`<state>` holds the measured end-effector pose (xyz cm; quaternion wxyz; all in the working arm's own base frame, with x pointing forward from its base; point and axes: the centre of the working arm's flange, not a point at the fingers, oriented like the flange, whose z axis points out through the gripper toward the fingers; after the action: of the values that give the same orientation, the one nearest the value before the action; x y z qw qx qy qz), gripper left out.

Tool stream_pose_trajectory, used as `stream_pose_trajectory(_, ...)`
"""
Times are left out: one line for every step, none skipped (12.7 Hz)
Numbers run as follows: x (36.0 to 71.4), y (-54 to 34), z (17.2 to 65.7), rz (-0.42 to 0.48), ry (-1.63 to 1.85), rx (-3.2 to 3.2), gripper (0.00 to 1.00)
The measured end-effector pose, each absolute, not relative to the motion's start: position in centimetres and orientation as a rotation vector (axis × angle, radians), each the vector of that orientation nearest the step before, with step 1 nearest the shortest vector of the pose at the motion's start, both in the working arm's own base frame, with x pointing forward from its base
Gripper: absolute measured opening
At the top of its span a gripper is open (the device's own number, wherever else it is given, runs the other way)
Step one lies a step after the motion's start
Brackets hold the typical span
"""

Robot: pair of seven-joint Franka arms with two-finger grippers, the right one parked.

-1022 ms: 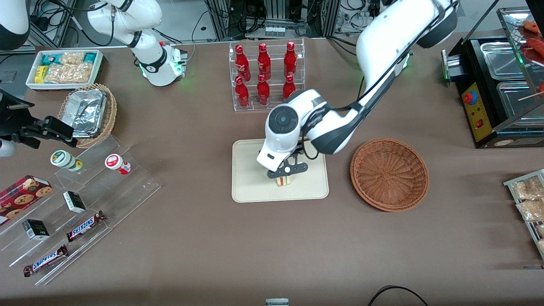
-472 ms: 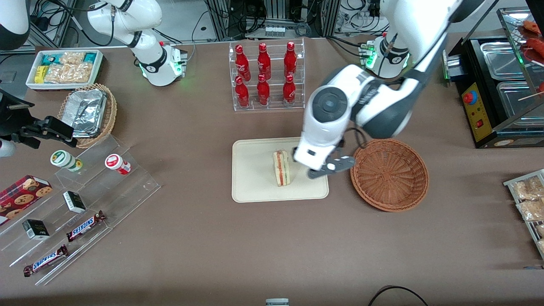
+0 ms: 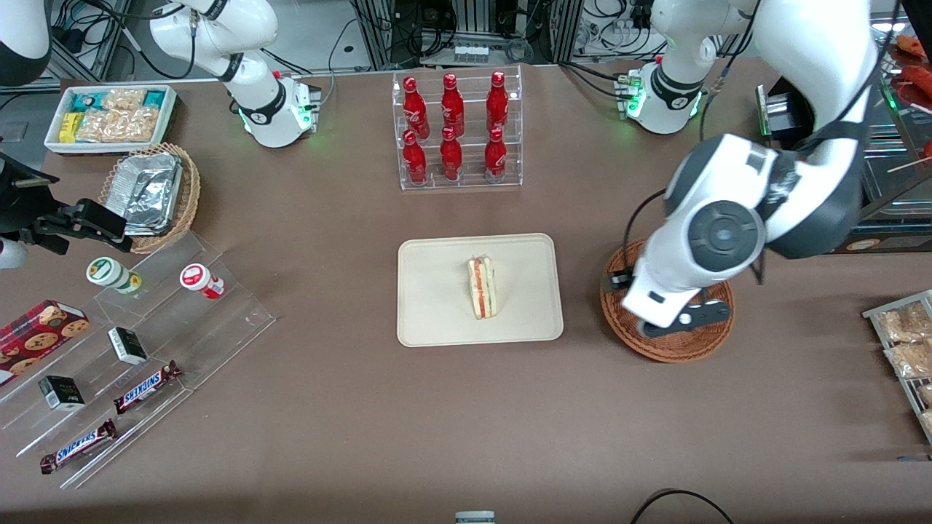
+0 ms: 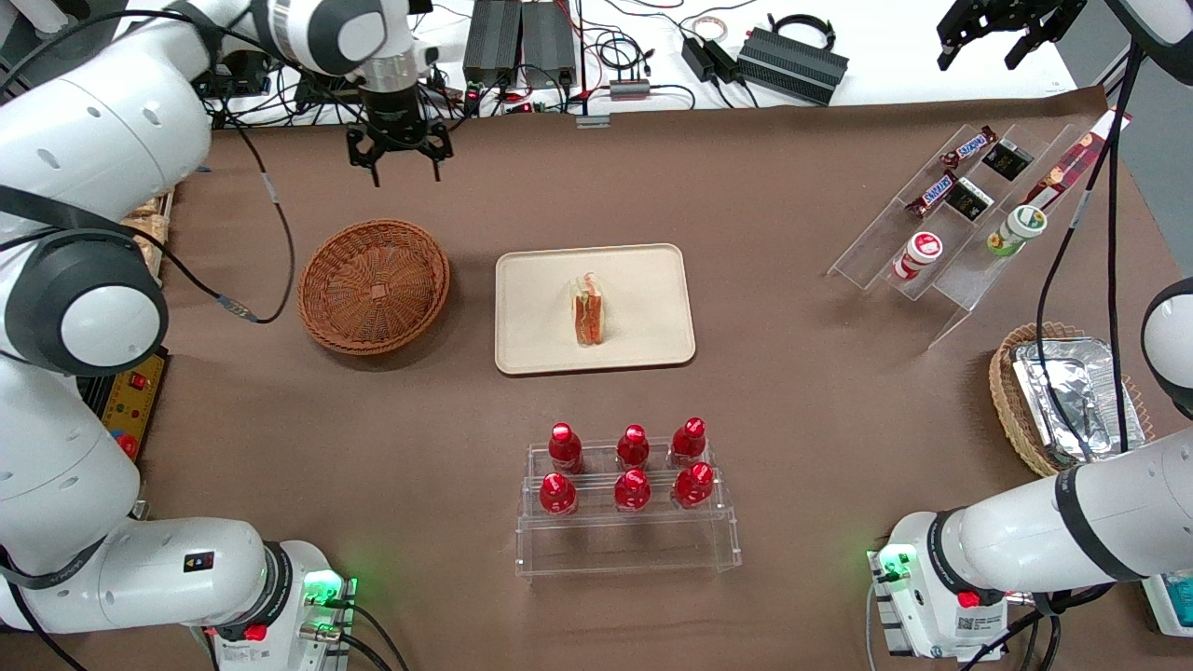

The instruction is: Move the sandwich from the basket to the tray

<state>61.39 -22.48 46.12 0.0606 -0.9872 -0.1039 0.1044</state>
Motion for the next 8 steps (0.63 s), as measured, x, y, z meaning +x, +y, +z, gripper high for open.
stream_pose_trajectory(61.3,-21.6,46.9,0.311,-0.310,-2.984,1.00)
stream_pose_trajectory(61.0,-21.1,47.6,0.300,-0.305,-2.980,1.00)
stream_pose_trajectory(60.6,-20.7,48.2,0.290,-0.291,-2.975,1.00)
stream_pose_trajectory(60.0,-20.3,48.8,0.282,-0.265,-2.969,1.00)
stream_pose_trajectory(59.3,-19.7,49.5,0.286,-0.247,-2.967,1.00)
stream_pose_trajectory(58.6,-18.6,50.4,0.306,-0.238,-2.973,1.00)
stream_pose_trajectory(58.0,-17.2,51.5,0.323,-0.227,-2.982,1.00)
stream_pose_trajectory(57.3,-15.6,52.8,0.335,-0.208,-2.983,1.00)
